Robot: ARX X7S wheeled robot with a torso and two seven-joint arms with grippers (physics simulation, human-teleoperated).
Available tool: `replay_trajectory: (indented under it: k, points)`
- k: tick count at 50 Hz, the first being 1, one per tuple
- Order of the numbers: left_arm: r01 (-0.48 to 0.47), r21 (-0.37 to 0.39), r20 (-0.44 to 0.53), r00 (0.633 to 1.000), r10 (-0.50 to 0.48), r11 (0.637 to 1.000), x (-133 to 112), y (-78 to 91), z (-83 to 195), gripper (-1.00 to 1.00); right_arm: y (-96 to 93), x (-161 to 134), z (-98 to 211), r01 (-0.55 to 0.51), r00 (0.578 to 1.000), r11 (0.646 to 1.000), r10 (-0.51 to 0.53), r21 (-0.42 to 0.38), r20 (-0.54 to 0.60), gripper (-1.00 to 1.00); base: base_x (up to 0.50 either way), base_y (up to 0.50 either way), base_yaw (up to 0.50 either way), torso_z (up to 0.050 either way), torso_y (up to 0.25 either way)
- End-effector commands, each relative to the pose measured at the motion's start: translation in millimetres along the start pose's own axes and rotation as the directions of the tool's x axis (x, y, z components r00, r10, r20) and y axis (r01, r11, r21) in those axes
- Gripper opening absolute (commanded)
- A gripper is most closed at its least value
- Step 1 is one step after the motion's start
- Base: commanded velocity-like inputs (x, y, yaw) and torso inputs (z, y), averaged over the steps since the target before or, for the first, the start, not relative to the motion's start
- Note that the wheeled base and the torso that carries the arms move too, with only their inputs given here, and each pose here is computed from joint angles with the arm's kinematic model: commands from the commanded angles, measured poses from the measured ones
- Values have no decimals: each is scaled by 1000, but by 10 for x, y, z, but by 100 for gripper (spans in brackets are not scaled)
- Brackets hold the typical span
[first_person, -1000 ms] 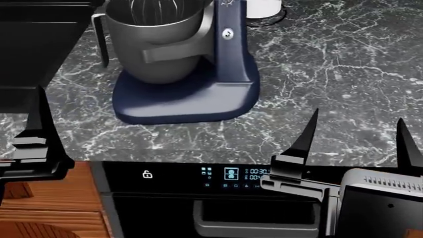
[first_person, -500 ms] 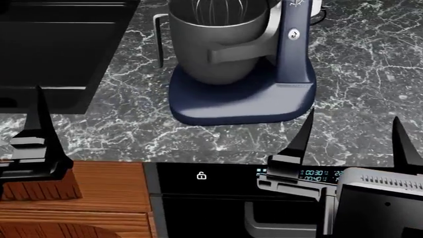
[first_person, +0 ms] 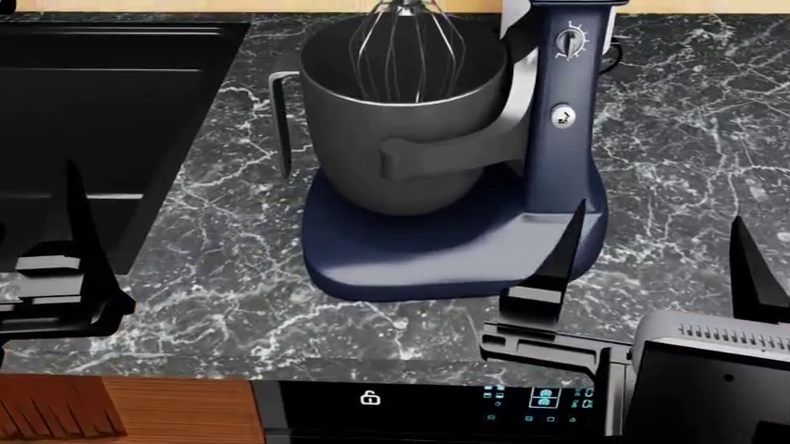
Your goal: Open the stand mixer head.
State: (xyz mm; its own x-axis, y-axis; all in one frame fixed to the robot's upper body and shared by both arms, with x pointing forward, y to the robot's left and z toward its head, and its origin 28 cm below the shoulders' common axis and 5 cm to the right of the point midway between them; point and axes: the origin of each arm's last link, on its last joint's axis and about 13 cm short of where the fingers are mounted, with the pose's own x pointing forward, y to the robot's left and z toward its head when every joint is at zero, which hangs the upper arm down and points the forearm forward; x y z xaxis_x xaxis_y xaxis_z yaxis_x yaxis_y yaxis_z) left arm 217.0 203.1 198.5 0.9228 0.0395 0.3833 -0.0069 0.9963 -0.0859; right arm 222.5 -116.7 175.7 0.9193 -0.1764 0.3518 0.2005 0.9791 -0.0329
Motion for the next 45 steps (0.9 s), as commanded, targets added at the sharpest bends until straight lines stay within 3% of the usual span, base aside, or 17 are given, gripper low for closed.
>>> replay_trajectory:
  k: [1,2,3,17,33,45]
  points:
    - [-20,-3,23,1000,21,1000,1,18,-1,100,-11,12,-1,-13,1000,999,13,31,2,100,0,0,0,0,0]
    - [-20,-3,23,1000,20,1000,0,19,-2,100,-10,11,1,-21,1000,999,20,45,3,100,0,0,0,0,0]
    - [-20,-3,23,1000,20,1000,-1,18,-1,100,-13,5,6,-15,1000,1000,14,26,24,-100,0,0,0,0,0]
    - [-22,-6,22,1000,22,1000,-4,22,3,100,27,33,22,-37,999,999,36,26,29,-100,0,0,0,0,0]
    - [-26,-5,24,999,26,1000,9,24,4,100,140,327,9,-76,997,997,77,-23,17,-100,0,0,0,0,0]
    - [-27,-10,25,999,27,1000,27,27,8,100,226,388,35,-84,996,995,84,-44,-1,-100,0,0,0,0,0]
